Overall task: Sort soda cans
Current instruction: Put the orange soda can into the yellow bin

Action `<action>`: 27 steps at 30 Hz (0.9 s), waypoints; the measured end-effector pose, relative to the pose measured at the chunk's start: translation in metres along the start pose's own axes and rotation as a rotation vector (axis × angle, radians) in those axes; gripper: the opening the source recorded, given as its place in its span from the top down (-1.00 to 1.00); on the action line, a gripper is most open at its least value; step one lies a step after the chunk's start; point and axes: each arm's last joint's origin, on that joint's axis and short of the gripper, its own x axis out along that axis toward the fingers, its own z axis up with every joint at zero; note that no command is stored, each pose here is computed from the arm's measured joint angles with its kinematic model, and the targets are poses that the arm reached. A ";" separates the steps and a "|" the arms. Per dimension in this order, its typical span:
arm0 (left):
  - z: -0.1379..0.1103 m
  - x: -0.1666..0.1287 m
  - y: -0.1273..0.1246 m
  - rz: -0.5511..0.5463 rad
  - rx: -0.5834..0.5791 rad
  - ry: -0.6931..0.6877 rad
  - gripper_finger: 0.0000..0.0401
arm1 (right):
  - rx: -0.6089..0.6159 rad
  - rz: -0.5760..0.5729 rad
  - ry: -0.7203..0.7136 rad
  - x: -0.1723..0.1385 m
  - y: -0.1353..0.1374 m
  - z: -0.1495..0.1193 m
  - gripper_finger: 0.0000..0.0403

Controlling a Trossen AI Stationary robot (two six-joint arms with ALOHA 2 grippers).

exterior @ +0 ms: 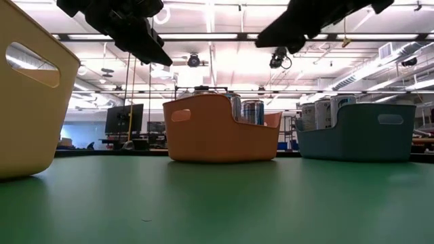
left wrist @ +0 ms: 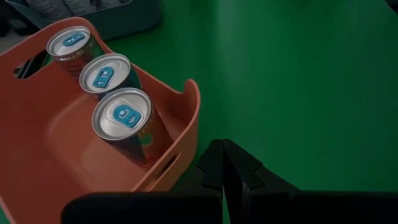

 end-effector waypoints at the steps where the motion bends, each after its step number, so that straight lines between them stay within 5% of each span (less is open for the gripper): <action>1: 0.000 0.000 0.000 0.000 0.000 0.000 1.00 | 0.007 0.004 0.014 -0.003 0.001 -0.001 0.56; 27: 0.000 0.000 0.000 -0.005 -0.001 0.001 1.00 | 0.109 0.063 0.197 -0.031 0.019 -0.014 0.42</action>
